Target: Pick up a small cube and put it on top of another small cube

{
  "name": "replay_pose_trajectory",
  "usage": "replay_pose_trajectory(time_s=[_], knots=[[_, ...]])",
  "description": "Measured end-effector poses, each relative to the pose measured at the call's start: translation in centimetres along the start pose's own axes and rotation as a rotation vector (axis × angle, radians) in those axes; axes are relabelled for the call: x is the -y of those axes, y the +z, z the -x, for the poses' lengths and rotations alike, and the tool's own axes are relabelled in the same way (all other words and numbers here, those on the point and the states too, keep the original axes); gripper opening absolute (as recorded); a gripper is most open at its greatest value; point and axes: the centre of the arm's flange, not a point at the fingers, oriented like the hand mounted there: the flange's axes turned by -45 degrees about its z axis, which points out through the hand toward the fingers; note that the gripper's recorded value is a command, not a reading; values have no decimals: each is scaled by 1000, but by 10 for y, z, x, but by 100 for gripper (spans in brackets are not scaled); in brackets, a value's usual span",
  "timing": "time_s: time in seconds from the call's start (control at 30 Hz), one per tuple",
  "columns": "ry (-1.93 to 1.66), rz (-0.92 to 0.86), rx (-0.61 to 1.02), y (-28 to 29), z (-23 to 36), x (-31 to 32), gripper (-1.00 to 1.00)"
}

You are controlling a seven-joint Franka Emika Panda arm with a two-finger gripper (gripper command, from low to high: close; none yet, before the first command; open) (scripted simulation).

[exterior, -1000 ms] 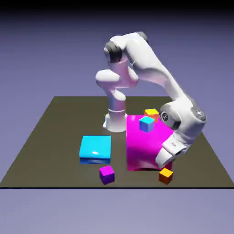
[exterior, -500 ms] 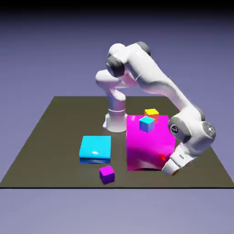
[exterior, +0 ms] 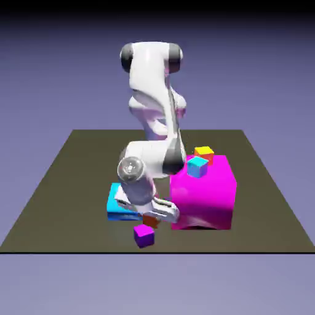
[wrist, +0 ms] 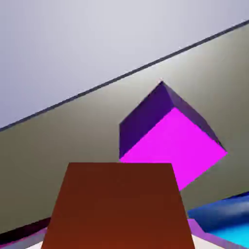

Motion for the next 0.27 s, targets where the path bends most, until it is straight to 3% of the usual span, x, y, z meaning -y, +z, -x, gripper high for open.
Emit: replay_pose_trajectory(time_s=[0.13, 0.17, 0.27], knots=[[0, -1, 0, 56, -8, 0, -100], [0, 0, 0, 68, -9, 0, 100], [0, 2, 0, 49, -8, 0, 100]])
